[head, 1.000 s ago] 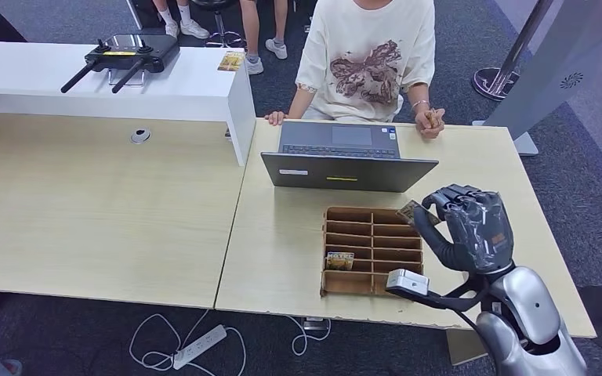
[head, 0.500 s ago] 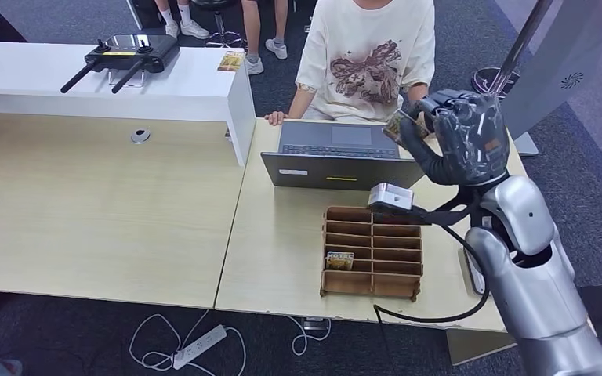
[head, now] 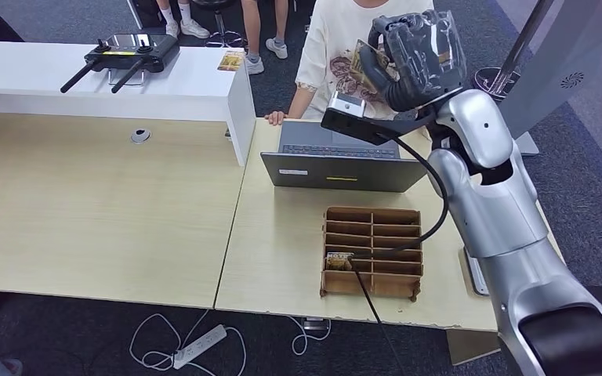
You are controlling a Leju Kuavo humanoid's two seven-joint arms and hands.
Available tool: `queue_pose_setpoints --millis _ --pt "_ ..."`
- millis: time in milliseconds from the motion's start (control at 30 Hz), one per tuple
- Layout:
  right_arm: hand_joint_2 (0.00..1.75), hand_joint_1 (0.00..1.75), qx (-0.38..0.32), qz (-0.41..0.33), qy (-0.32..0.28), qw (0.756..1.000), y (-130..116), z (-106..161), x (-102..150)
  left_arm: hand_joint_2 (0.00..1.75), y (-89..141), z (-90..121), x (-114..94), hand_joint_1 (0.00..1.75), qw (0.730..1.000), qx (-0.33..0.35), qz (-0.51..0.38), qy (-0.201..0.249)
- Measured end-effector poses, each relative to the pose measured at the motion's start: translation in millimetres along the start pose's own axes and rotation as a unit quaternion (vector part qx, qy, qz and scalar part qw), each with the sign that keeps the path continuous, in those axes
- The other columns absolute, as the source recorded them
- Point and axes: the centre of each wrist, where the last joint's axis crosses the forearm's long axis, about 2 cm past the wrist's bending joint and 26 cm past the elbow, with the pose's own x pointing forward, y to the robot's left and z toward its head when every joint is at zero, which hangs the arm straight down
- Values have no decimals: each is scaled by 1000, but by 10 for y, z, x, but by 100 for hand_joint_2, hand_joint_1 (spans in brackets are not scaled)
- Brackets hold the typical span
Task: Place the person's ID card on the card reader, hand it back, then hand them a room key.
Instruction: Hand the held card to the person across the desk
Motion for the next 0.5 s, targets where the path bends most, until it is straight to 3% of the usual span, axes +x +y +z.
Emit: queue_pose_setpoints --millis 500 --pt "175 175 64 6 92 994 155 -428 -185 0 42 6 78 0 1000 4 -22 9"
